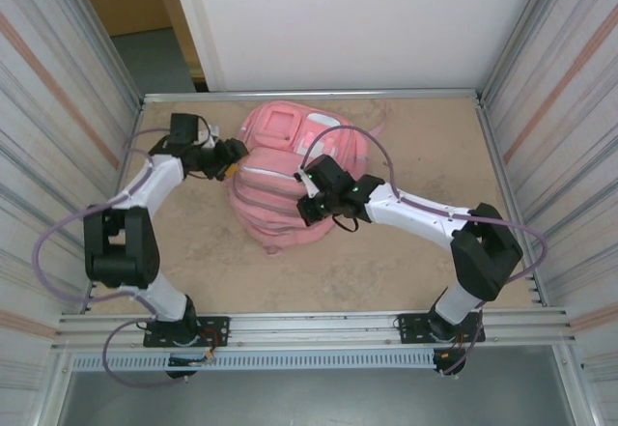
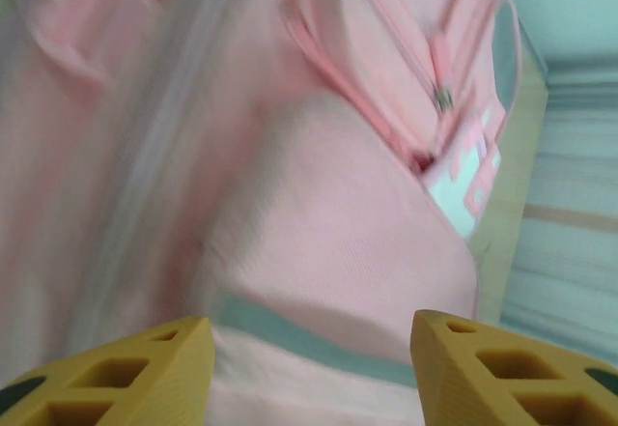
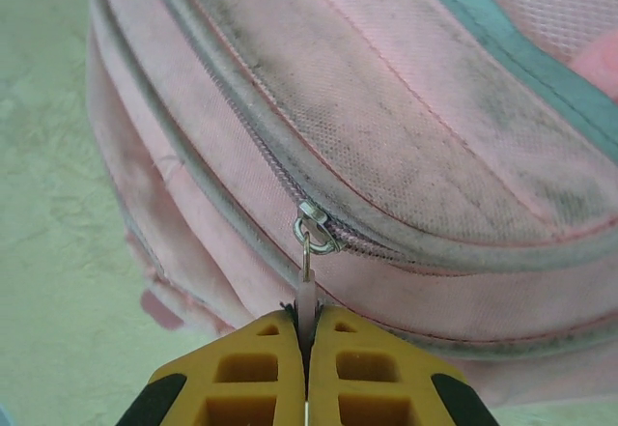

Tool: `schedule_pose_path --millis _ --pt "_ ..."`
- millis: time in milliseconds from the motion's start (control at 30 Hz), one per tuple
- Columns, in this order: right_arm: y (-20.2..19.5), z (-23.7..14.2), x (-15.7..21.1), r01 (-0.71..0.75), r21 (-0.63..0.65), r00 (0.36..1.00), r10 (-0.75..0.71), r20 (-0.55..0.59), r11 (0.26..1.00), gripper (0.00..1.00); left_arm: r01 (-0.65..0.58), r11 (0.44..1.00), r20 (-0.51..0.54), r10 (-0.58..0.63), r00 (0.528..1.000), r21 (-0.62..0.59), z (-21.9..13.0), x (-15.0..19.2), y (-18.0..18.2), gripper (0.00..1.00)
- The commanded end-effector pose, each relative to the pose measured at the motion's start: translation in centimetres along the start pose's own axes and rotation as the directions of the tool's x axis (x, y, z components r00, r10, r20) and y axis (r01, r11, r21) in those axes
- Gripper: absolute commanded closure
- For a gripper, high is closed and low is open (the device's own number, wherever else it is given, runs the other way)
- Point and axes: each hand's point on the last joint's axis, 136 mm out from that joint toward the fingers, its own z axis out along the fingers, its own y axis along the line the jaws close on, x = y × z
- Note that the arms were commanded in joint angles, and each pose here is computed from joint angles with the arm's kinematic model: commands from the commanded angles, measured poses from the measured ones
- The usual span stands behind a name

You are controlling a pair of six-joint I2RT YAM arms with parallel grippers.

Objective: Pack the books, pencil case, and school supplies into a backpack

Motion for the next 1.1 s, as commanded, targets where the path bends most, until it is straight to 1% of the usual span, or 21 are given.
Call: schedule_pose_path --millis 0,67,133,333,433,500,600,700,767,833,933,1000,1067 --pt "2.5 -0.1 -1.0 0.018 -0.073 1.0 -0.016 0.019 0.997 1.0 -0.016 0.997 0.051 0.02 0.999 -0.074 -0.9 4.3 -0.3 0.42" --pt "3.7 -0.1 -0.9 0.038 -0.111 0.999 -0.035 0.027 0.993 1.0 -0.003 0.996 0.078 0.01 0.997 -0.092 -0.5 6.6 -0.5 0.41" --pt "4.6 -0.1 -0.7 0.067 -0.136 0.997 -0.063 0.033 0.988 1.0 0.016 0.995 0.113 -0.005 0.994 -0.099 -0.1 7.8 -0.5 0.41" --pt "6.4 -0.3 -0.8 0.078 -0.179 0.996 -0.068 0.058 0.981 1.0 0.103 0.987 0.145 -0.084 0.986 -0.123 1.5 8.4 0.3 0.42" --pt "5.7 -0.1 -0.6 0.06 -0.144 0.997 -0.053 0.049 0.988 1.0 0.144 0.984 0.149 -0.128 0.981 -0.102 1.8 9.0 0.0 0.42" --pt "5.3 0.0 -0.3 0.051 -0.128 0.998 -0.046 0.041 0.99 1.0 0.146 0.983 0.166 -0.126 0.978 -0.113 1.1 9.3 0.0 0.4" --pt "5.0 0.1 0.1 0.052 -0.122 0.998 -0.048 0.034 0.991 1.0 0.132 0.977 0.241 -0.09 0.966 -0.165 -1.3 9.8 0.6 0.36" --pt "5.1 0.0 0.1 0.053 -0.124 0.998 -0.048 0.036 0.991 1.0 0.139 0.968 0.295 -0.073 0.953 -0.207 -3.4 10.2 1.5 0.39" --pt "5.4 0.1 0.2 0.051 -0.141 0.998 -0.046 0.036 0.989 1.0 0.141 0.964 0.311 -0.066 0.948 -0.225 -3.9 10.4 1.7 0.39" --pt "5.9 0.2 0.0 0.058 -0.161 0.998 -0.053 0.038 0.985 1.0 0.156 0.964 0.307 -0.085 0.948 -0.214 -3.3 10.6 1.8 0.39" --pt "6.9 0.2 -0.1 0.071 -0.184 0.997 -0.065 0.039 0.98 1.0 0.178 0.969 0.27 -0.127 0.954 -0.173 -1.3 11.0 1.4 0.38" --pt "7.6 0.2 -0.2 0.073 -0.209 0.997 -0.065 0.045 0.975 1.0 0.182 0.967 0.254 -0.133 0.958 -0.179 -0.2 10.9 1.3 0.38" --pt "8.3 0.1 -0.1 0.083 -0.232 0.996 -0.074 0.048 0.969 1.0 0.2 0.959 0.259 -0.144 0.955 -0.202 0.5 10.7 1.7 0.39"
